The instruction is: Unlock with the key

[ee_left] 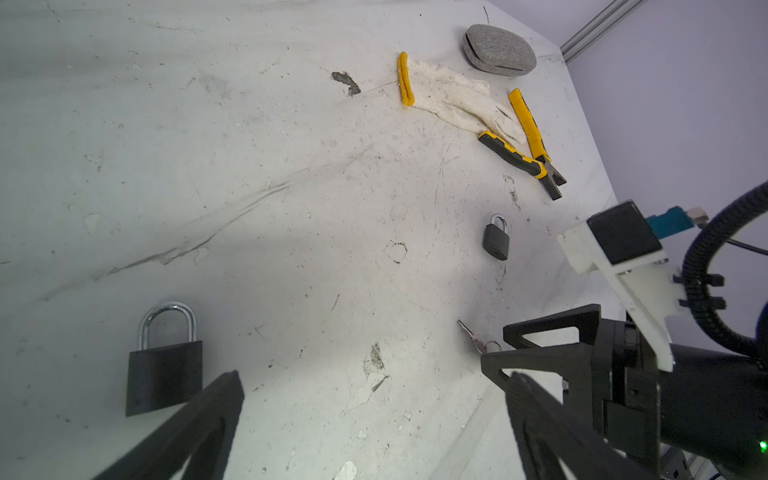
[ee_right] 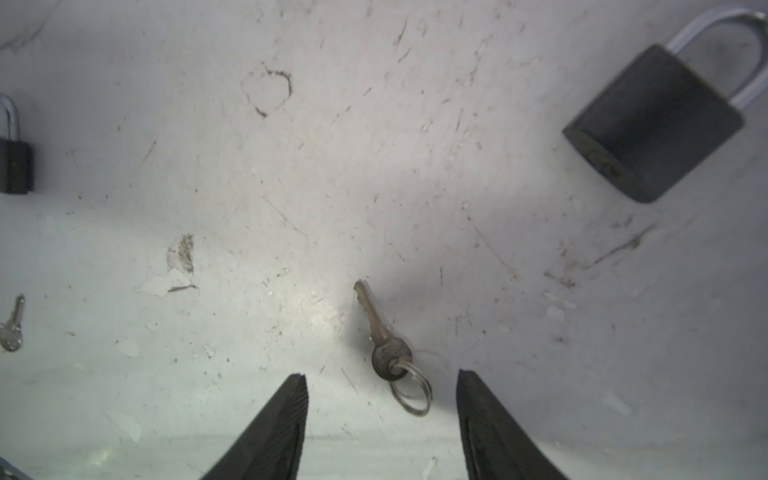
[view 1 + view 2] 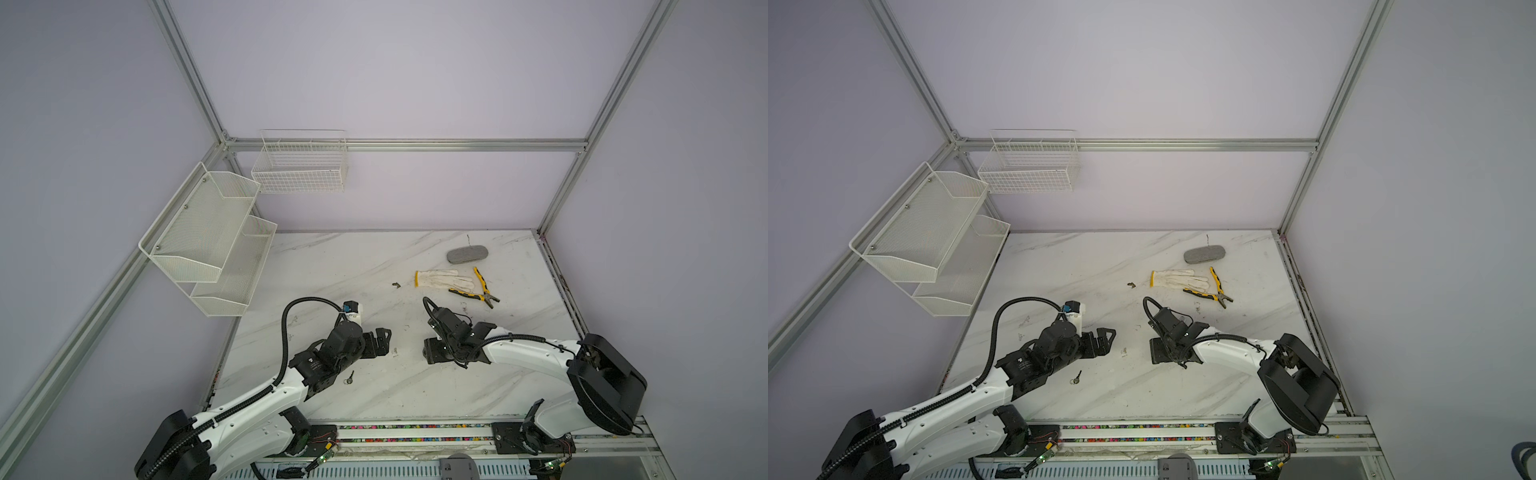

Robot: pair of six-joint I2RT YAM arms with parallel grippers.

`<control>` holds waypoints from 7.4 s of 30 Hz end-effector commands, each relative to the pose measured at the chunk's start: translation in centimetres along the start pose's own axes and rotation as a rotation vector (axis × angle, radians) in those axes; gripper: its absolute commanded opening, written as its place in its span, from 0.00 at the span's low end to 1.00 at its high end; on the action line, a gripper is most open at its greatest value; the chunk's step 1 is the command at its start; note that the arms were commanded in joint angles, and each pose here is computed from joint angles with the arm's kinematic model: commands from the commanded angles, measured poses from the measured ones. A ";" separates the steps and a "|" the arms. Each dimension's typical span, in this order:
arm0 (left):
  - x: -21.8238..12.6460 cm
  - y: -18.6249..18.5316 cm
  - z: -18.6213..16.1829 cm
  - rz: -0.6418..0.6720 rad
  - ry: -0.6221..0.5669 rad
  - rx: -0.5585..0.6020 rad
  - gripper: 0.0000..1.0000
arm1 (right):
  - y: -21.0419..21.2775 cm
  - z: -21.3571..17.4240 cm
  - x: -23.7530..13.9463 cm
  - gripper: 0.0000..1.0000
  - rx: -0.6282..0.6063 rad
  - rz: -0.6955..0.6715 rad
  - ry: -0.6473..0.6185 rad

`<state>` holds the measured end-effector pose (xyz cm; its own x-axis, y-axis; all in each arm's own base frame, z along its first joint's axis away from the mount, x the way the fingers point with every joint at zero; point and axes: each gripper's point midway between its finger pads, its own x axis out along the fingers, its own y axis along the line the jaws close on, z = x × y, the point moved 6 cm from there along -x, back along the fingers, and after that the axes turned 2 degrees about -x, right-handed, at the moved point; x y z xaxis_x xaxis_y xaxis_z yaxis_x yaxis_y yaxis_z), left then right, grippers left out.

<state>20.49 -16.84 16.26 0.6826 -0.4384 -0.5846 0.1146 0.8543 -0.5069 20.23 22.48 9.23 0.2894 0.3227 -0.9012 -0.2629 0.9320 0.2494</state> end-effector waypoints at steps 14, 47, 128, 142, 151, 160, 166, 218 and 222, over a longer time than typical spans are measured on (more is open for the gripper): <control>-0.8 -3.2 3.0 -0.068 -0.090 -0.031 1.00 | -1.3 -0.7 0.9 0.35 -0.047 -0.073 0.066; -0.9 -3.2 3.3 -0.085 -0.119 -0.093 1.00 | 0.2 0.2 0.7 0.02 -0.045 -0.039 0.000; 3.1 -9.8 10.6 -0.363 -0.134 -0.355 0.00 | 7.9 9.4 -10.2 0.11 -0.164 0.395 -0.543; 0.6 -13.1 14.3 -0.685 -0.249 0.101 0.00 | 5.1 11.3 -16.1 0.54 -0.096 0.763 -0.500; -0.3 -15.4 15.1 -0.837 -0.270 0.217 0.00 | 4.5 11.8 -17.5 0.49 -0.122 0.905 -0.506; -1.6 -16.3 15.5 -0.899 -0.299 0.269 0.00 | 3.3 12.5 -17.5 0.48 -0.134 0.984 -0.541; -1.8 -16.7 15.8 -0.940 -0.313 0.262 0.00 | 3.6 12.4 -17.0 0.44 -0.145 1.059 -0.529; -2.2 -18.3 15.9 -1.030 -0.301 0.270 0.00 | 3.3 13.6 -17.4 0.00 -0.133 1.100 -0.597; -2.1 -18.3 16.0 -1.009 -0.293 0.273 0.15 | 2.9 13.7 -17.4 0.00 -0.115 1.090 -0.600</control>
<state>29.30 -26.95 31.75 0.3663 -0.9220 0.1250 0.7834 0.2332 -0.5761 26.98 22.38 29.45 0.2146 0.9763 0.0287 -0.6720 0.1263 0.7297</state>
